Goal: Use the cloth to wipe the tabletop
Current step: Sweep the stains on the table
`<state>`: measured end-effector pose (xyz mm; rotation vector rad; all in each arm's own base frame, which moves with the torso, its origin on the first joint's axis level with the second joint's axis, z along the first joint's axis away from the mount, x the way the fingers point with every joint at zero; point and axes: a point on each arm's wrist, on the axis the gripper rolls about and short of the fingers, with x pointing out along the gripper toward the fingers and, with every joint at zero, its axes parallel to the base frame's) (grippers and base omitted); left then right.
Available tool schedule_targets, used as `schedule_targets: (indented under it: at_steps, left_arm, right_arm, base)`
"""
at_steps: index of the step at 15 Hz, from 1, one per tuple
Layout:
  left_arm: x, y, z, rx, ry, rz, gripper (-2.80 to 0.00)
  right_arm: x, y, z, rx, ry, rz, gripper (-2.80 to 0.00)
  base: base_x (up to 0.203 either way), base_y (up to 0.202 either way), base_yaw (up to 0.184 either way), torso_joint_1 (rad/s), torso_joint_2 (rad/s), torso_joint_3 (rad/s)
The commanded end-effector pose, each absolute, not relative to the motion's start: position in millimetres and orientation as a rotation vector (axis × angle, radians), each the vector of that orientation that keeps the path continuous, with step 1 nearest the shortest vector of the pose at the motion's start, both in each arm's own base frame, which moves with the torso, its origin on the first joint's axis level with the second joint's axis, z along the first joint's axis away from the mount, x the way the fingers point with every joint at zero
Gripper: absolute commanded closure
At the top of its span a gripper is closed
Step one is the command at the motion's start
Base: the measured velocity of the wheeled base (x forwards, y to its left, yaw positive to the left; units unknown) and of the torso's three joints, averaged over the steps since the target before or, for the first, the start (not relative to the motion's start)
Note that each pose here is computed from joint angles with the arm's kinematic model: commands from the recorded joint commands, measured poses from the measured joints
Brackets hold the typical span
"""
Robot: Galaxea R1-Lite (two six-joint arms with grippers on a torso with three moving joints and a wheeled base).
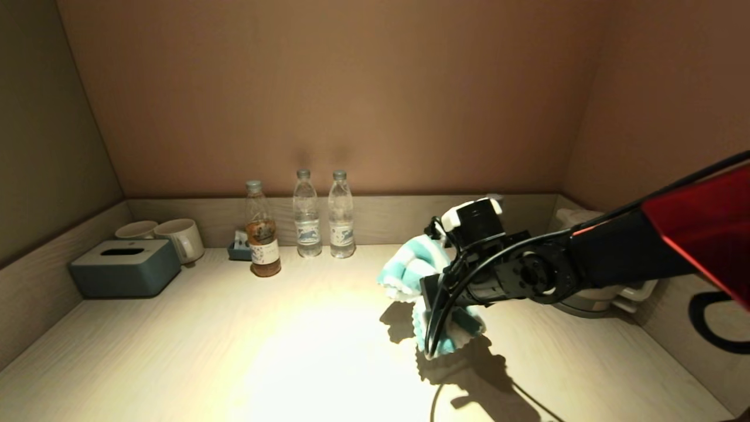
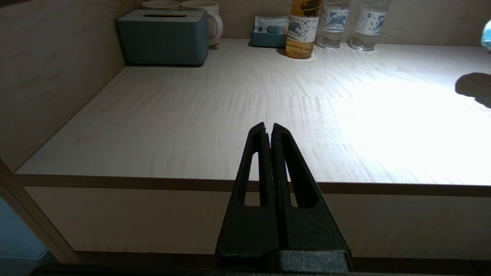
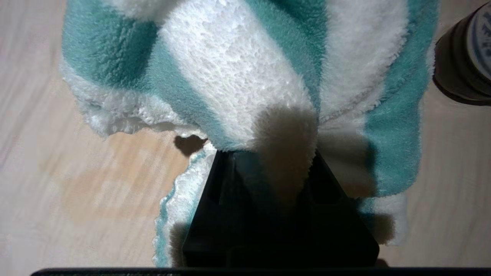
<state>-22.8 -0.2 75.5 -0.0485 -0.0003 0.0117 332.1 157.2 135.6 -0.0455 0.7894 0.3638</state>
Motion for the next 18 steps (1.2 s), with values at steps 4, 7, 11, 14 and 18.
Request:
schedule_targets:
  at_steps: [4,7,11,14,18]
  left_arm:
    - [-22.7,-0.2,75.5,-0.049,0.001,0.012,0.00]
    - [-22.7,-0.2,75.5,-0.049,0.001,0.012,0.00]
    - [-22.7,-0.2,75.5,-0.049,0.001,0.012,0.00]
    - [-22.7,-0.2,75.5,-0.049,0.001,0.012,0.00]
    - [-22.7,-0.2,75.5,-0.049,0.001,0.012,0.00]
  right_arm:
    - [333.7,194.6,102.9,-0.072,0.868,0.421,0.00]
    - [332.2,204.7,90.0,-0.092,0.896,0.439,0.00]
    - [335.3,209.2,76.9,-0.093,0.910,0.439,0.00]
    - [340.0,212.5,61.8,-0.091,0.931,0.433,0.00]
    - [337.3,220.1,51.4,-0.095,0.956,0.441,0.00]
  base:
    - [0.000,0.000,0.000,0.000,0.00,0.000]
    - [0.000,0.000,0.000,0.000,0.00,0.000]
    - [0.000,0.000,0.000,0.000,0.00,0.000]
    - [0.000,0.000,0.000,0.000,0.00,0.000]
    - [0.000,0.000,0.000,0.000,0.00,0.000]
